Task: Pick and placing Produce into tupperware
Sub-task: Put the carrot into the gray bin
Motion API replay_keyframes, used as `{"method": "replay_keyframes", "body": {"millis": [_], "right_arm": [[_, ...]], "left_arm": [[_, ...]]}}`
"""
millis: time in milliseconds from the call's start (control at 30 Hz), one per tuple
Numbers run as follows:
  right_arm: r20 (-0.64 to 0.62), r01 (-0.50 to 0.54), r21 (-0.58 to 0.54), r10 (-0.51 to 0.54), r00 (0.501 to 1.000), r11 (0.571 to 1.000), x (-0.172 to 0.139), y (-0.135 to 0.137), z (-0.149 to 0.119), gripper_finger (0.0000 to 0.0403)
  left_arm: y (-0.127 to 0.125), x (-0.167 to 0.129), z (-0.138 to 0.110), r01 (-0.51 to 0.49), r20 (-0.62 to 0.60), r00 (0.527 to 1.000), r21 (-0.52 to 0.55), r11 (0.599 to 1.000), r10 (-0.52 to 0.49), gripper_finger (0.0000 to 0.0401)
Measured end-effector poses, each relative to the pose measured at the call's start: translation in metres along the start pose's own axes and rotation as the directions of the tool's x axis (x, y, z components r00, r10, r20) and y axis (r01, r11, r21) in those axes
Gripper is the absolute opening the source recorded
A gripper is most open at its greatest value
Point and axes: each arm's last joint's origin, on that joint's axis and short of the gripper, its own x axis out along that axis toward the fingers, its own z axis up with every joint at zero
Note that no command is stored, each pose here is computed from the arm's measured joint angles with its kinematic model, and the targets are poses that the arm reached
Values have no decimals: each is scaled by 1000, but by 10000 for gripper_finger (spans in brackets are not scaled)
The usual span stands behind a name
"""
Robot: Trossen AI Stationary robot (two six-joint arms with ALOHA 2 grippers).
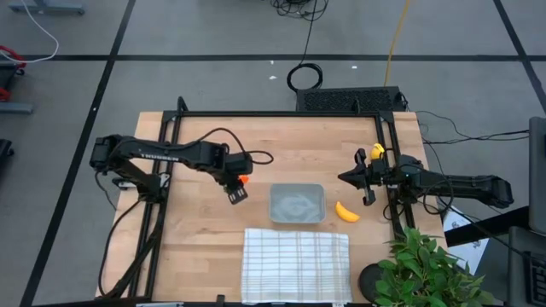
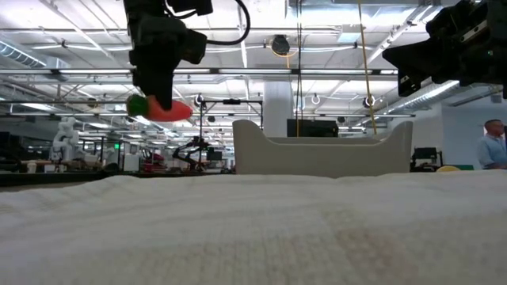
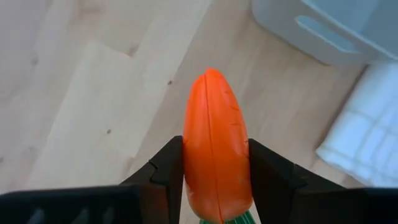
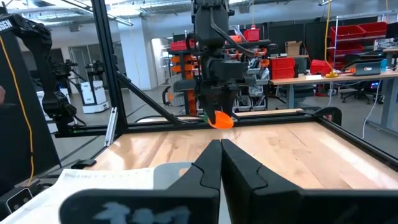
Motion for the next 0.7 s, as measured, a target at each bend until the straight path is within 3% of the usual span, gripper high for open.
{"method": "replay_keyframes", "body": {"millis": [233,700], "right_arm": [[0,0,0,0,1000,1000,0,0,0,0],[0,0,0,0,1000,1000,0,0,0,0]], "left_arm": [[-5,-7,23,82,34,996,64,995,-85,136],[-35,-12,91,82,48,994,282,956,-100,136]]}}
